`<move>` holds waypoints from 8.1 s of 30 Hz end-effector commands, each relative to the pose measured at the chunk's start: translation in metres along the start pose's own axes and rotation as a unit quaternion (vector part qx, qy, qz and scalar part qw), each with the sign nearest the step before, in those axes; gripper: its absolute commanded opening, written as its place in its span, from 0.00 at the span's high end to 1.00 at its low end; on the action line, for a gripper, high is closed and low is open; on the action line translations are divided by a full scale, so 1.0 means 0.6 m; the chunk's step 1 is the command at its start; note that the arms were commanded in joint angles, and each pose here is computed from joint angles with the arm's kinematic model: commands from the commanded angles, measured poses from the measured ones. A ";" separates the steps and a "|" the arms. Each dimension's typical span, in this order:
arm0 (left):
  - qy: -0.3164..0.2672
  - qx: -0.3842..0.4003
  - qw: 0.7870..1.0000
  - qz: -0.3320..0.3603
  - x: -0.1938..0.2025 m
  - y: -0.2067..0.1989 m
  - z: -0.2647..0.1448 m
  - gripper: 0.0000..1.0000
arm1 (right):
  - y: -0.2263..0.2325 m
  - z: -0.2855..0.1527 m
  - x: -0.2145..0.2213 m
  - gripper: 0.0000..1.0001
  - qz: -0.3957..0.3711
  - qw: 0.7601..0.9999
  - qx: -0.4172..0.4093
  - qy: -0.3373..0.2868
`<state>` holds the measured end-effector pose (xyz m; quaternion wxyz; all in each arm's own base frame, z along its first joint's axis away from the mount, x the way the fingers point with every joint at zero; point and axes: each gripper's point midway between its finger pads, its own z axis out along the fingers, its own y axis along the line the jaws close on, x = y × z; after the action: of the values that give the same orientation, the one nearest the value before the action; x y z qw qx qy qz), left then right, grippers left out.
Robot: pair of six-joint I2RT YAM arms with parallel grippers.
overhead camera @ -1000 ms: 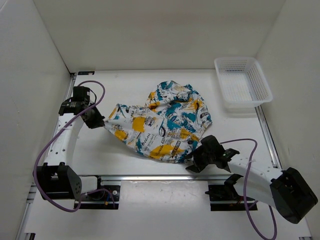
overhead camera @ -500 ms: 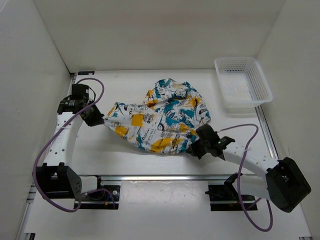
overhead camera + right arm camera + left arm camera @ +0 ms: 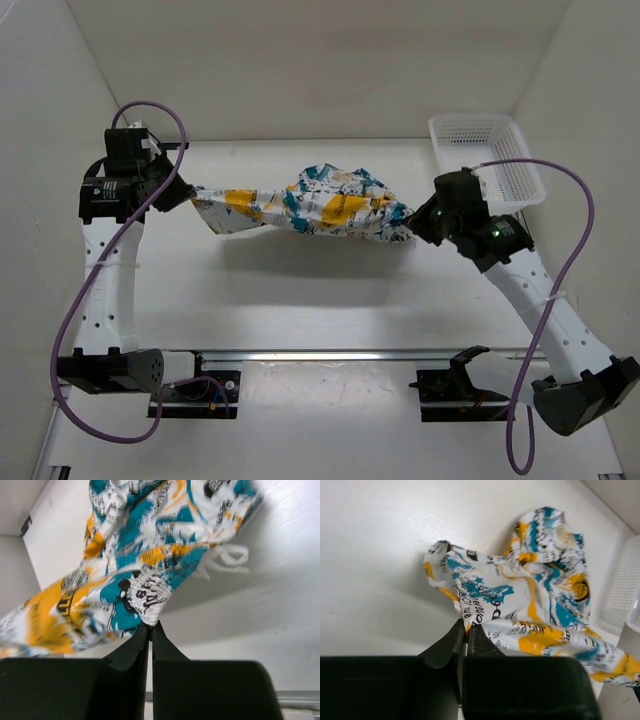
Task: Fold and stack the shorts
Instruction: Fold the shorts
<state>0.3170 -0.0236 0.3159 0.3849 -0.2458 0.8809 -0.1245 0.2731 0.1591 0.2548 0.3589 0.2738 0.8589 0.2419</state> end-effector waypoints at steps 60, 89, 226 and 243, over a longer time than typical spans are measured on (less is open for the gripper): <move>-0.080 0.075 0.994 0.012 -0.249 -0.118 0.178 0.90 | 0.047 0.279 -0.245 1.00 -0.188 0.979 -0.014 0.076; 0.034 0.015 0.998 0.045 0.036 -0.057 0.120 0.90 | -0.033 0.286 -0.128 1.00 -0.196 0.967 -0.001 0.161; 0.269 -0.092 0.958 0.047 0.364 0.075 0.159 0.14 | -0.104 0.258 -0.024 0.52 -0.175 0.967 0.031 0.185; 0.274 -0.207 0.938 0.044 0.401 0.141 0.261 0.36 | -0.115 0.277 -0.020 0.52 -0.178 0.964 0.042 0.194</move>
<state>0.2427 -0.0850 0.0182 0.0315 -0.2303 0.9725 0.0144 0.3741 0.1354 0.1082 0.1954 0.0923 0.9585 0.1860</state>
